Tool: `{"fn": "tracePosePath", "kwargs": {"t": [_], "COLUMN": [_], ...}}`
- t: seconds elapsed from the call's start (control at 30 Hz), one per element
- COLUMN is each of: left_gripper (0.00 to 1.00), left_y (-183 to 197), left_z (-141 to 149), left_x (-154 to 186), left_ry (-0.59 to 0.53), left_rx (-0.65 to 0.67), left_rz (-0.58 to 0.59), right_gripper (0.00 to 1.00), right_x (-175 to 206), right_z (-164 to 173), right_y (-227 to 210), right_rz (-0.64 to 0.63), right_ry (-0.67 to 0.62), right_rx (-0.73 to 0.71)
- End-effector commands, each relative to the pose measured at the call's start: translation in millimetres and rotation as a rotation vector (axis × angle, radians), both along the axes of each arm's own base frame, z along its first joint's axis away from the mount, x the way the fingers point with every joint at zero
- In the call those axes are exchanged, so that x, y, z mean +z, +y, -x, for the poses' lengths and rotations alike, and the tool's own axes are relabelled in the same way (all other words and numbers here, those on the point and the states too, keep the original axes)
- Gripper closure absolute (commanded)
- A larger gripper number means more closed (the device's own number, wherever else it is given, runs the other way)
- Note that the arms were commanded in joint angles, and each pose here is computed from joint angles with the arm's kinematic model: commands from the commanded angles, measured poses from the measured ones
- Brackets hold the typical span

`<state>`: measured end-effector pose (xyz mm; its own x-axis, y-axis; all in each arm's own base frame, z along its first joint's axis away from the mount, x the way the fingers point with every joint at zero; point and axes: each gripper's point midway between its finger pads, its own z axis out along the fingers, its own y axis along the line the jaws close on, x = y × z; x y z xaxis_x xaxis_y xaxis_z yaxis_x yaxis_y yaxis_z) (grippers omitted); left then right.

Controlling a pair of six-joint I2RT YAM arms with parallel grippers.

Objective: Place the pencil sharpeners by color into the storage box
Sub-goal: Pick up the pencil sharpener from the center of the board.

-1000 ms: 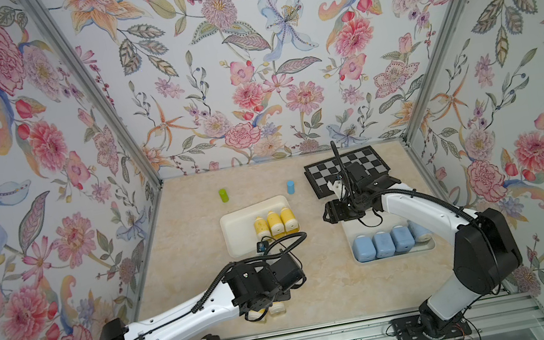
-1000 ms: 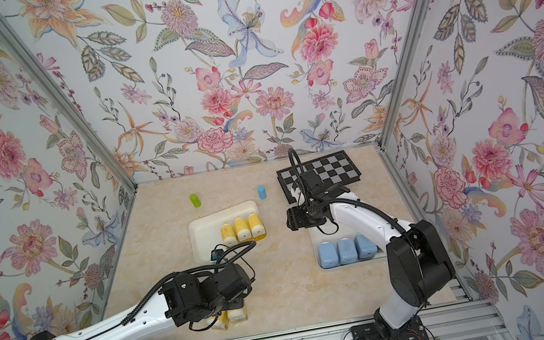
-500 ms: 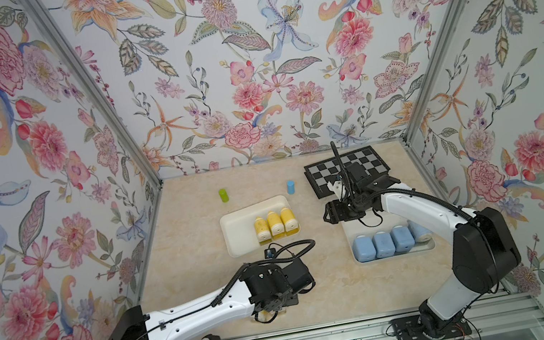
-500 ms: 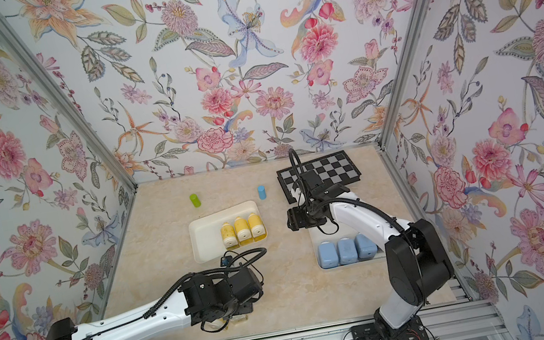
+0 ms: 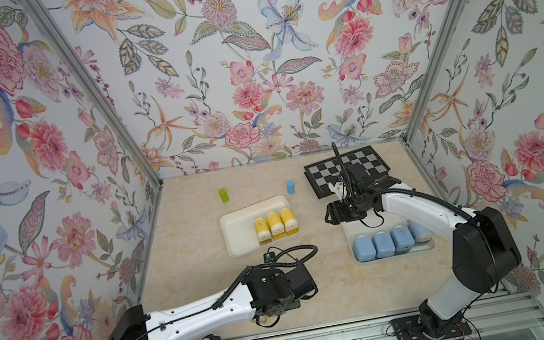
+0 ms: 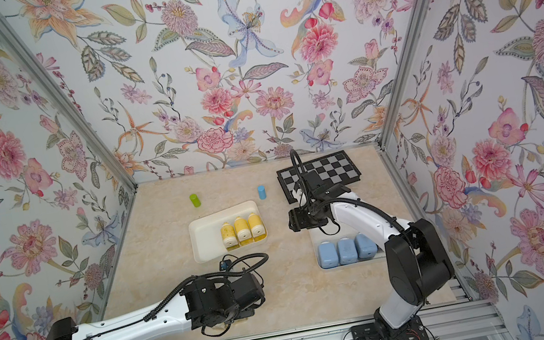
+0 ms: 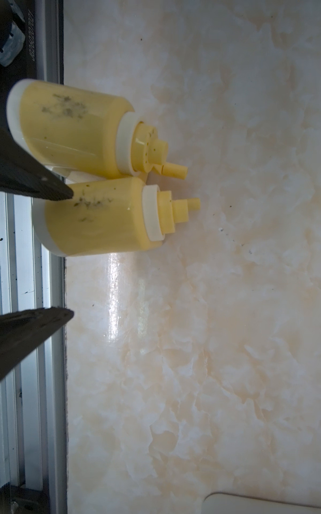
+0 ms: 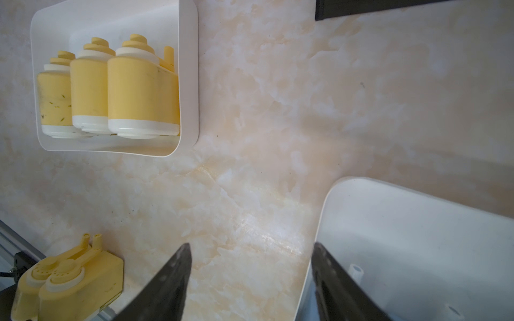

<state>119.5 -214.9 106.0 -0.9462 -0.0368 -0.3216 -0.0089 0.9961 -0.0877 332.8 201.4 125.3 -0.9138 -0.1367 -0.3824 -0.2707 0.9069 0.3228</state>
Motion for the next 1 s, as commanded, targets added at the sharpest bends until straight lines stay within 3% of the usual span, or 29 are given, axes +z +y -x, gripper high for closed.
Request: {"fn": "tracePosePath", "kwargs": {"t": [0.0,0.97], "left_gripper": [0.36,0.36], "left_y": [6.7,21.2], "left_z": [1.4,3.5], "left_x": [5.4,-15.3], "left_ry": [-0.016,-0.003], "left_rx": [0.034,0.099], "left_rz": [-0.024,-0.028], "right_gripper": [0.3,0.3], "right_x": [-6.5,-10.5], "right_z": [5.6,3.3], "right_y": [-1.9,-0.4], "right_rz": [0.007,0.004], "right_ry": [0.026,0.034], "right_rx": [0.02,0.03]}}
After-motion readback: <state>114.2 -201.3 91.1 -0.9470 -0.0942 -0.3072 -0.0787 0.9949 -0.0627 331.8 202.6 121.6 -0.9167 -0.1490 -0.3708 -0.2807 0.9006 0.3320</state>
